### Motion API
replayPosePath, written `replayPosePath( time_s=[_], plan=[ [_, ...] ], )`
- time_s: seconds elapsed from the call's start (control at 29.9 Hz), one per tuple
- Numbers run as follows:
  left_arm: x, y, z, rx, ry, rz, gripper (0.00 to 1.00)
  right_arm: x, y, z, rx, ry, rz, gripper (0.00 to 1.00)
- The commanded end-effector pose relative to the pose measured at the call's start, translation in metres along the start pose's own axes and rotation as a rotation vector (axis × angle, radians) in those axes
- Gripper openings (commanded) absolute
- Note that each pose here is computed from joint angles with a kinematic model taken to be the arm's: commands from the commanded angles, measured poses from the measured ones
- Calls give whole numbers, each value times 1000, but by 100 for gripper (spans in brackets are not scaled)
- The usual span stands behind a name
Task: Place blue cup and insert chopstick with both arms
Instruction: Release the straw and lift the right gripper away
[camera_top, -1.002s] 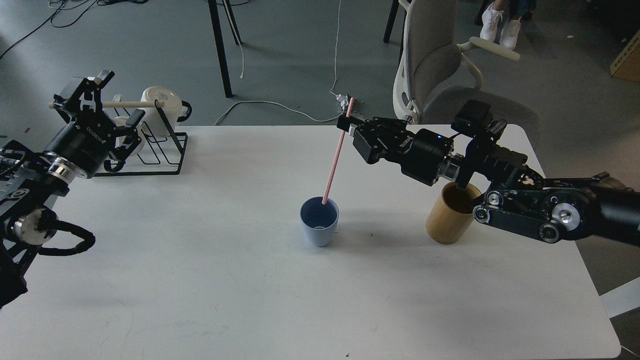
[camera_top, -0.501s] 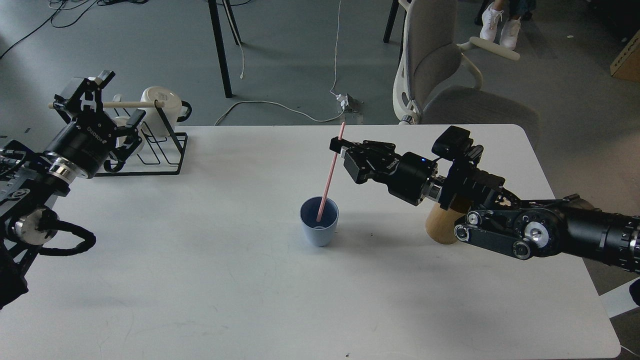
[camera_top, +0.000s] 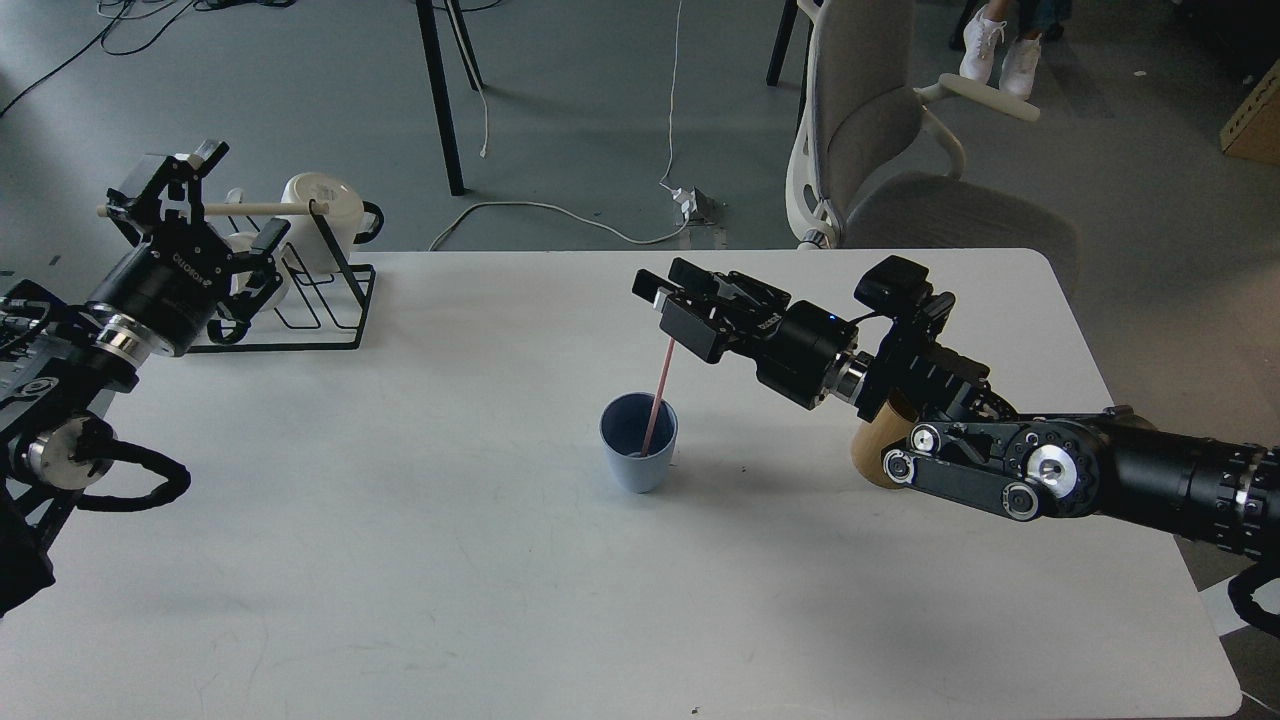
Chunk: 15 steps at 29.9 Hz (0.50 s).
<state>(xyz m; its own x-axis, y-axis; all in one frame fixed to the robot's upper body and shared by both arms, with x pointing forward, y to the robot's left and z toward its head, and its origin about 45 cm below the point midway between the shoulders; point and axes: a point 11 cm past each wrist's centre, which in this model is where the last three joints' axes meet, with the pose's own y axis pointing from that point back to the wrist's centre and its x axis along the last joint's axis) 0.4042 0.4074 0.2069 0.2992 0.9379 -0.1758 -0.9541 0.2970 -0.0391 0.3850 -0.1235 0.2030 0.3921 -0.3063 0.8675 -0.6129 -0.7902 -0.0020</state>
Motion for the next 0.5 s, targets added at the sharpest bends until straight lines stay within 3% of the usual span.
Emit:
replayPosePath(
  time_s=[0.0, 0.13, 0.33, 0.47],
  plan=[
    [0, -3, 4, -11, -1, -1, 98, 20, -4, -1, -2, -24, 71, 97],
    [-7, -11, 9, -36, 14, -13, 98, 62, -6, -3, -26, -168, 269, 98],
    [-51, -54, 24, -123, 86, -98, 98, 111, 19, 15, -95, -578, 706, 99],
    [-74, -70, 26, -141, 110, -144, 98, 107, 34, 13, -43, -789, 663, 99]
  ],
)
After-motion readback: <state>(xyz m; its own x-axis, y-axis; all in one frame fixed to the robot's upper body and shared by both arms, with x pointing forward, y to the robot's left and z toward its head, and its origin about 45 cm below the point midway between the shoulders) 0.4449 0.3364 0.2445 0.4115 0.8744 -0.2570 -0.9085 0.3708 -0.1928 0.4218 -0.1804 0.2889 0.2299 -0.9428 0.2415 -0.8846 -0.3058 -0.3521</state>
